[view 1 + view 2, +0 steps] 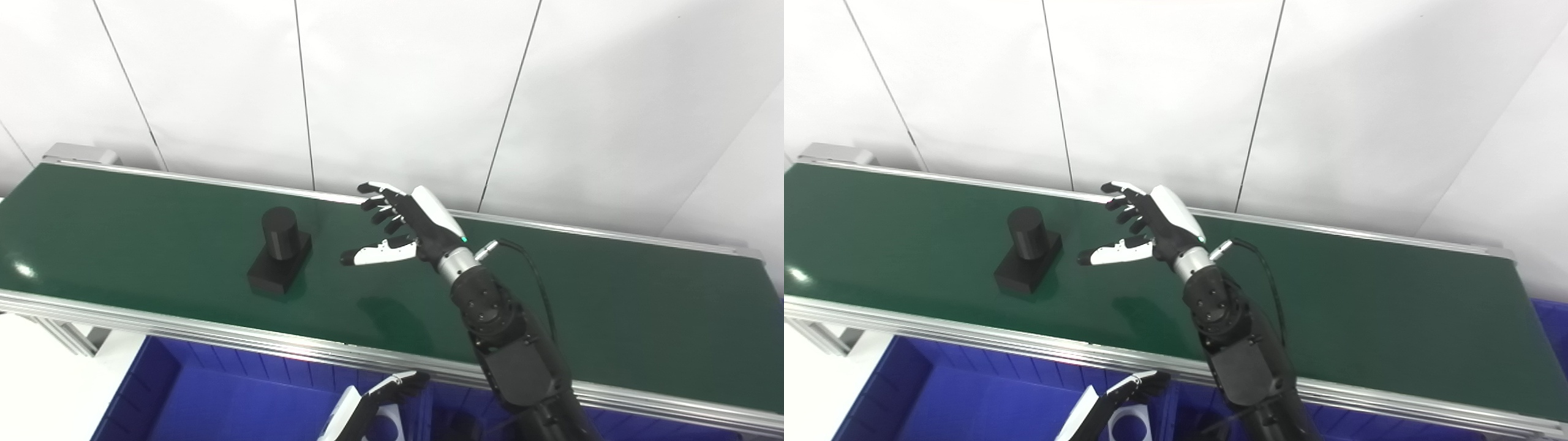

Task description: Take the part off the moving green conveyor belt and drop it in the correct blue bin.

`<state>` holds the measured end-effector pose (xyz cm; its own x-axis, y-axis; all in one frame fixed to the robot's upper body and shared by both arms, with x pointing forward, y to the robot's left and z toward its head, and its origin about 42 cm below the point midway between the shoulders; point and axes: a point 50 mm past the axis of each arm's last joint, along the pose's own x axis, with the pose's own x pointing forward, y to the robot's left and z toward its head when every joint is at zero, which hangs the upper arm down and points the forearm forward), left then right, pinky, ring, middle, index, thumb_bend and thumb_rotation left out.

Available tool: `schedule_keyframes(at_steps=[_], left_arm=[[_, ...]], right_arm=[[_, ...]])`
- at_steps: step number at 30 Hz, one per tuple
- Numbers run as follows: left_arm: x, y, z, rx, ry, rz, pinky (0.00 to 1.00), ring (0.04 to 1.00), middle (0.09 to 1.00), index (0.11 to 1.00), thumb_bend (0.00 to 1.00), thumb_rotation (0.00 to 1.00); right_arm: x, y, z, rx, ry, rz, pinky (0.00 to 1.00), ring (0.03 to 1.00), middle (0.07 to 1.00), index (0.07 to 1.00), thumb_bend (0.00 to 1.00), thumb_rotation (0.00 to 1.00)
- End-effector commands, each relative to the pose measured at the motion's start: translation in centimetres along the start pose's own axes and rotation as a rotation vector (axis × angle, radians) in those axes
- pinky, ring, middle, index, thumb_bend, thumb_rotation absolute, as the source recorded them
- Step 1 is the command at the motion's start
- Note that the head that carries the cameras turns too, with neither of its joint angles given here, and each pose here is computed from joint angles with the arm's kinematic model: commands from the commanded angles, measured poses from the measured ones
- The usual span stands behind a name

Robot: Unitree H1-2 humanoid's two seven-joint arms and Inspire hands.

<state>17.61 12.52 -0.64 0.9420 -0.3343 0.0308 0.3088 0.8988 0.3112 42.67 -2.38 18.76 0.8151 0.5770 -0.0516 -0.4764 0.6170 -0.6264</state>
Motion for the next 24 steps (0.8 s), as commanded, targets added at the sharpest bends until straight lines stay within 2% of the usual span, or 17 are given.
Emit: schedule_keyframes(at_steps=[1,8,13,24], left_arm=[[0.7,0.2,0.9,-0.022,-0.064,0.012,0.71,0.756,0.791,0.807,0.87,0.38],[0.5,0.3,0.9,-0.019,-0.069,0.007,0.72,0.761,0.797,0.814,0.85,0.37],[0.1,0.4,1.2,-0.030,-0.072,0.032,0.75,0.781,0.804,0.807,0.85,0.38],[-3.3,0.8,2.2,-0.102,-0.039,0.091,0.78,0.808,0.817,0.812,0.85,0.42]], right_arm=[[1.7,-1.0,3.6,-0.028,-0.093,-0.032,0.62,0.719,0.792,0.869,0.85,0.41],[3.1,0.0,4.1,-0.025,-0.075,-0.016,0.61,0.713,0.792,0.866,0.85,0.40],[3.8,0.5,4.3,-0.029,-0.065,-0.010,0.59,0.716,0.791,0.866,0.86,0.39],[5.0,0.9,4.9,-0.049,-0.049,0.008,0.59,0.714,0.798,0.873,0.86,0.39]])
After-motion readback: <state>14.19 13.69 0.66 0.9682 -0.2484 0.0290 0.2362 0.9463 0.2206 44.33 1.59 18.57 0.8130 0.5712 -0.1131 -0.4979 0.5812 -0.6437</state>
